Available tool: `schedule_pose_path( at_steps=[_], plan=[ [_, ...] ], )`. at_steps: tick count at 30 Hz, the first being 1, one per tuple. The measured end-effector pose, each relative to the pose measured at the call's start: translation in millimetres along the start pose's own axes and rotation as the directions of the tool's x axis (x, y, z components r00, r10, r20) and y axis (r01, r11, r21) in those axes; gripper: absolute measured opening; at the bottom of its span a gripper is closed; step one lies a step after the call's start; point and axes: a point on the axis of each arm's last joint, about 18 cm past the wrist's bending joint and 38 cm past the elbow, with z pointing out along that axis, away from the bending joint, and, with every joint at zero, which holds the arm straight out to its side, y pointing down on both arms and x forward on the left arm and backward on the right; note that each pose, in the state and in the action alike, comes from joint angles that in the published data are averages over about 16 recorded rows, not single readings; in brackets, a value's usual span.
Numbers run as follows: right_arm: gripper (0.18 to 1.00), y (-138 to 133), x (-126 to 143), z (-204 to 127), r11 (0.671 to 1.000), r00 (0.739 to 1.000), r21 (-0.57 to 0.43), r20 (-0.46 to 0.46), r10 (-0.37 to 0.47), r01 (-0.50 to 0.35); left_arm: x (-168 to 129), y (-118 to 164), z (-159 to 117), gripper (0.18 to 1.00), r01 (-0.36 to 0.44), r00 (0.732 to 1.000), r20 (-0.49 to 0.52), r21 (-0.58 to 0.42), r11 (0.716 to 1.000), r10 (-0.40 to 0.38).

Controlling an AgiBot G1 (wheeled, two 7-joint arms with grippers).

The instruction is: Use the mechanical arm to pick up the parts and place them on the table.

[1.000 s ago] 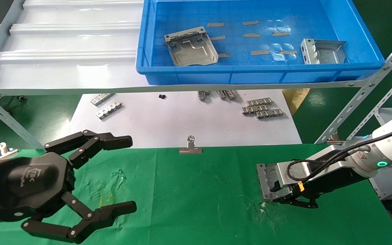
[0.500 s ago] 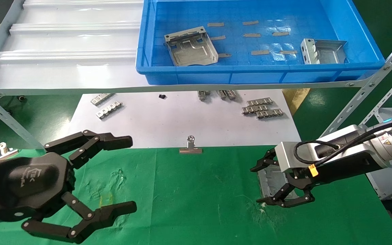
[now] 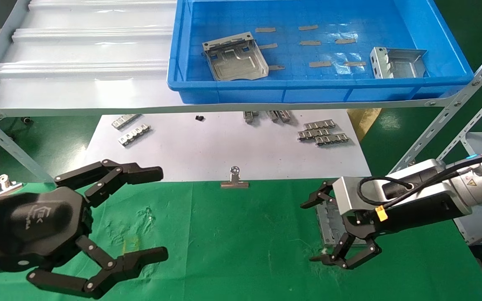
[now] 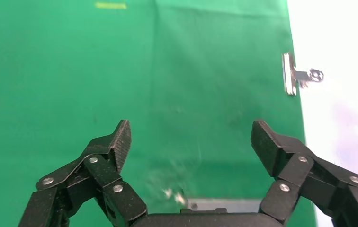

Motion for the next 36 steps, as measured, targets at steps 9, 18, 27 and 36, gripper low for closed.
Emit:
schedule_pose_path(
  at_steps=[9, 18, 27, 36],
  plan=[
    [0.971, -10.5, -14.8, 6.7, 0.988, 0.998, 0.146, -0.017, 0.053, -0.049, 0.0, 0.0, 0.0, 1.001, 0.000, 1.000, 0.000, 0.000, 1.000, 0.000],
    [0.999, -20.8, -30.2, 5.4, 0.954, 0.994, 0.283, -0.030, 0.108, -0.095, 0.0, 0.0, 0.0, 1.001, 0.000, 1.000, 0.000, 0.000, 1.000, 0.000],
    [1.000, -30.3, -45.8, -2.8, 0.906, 0.986, 0.403, -0.037, 0.160, -0.132, 0.0, 0.0, 0.0, 1.001, 0.000, 1.000, 0.000, 0.000, 1.000, 0.000],
    [1.000, -39.0, -62.1, -16.4, 0.848, 0.978, 0.506, -0.039, 0.207, -0.159, 0.0, 0.0, 0.0, 1.001, 0.000, 1.000, 0.000, 0.000, 1.000, 0.000]
  ],
)
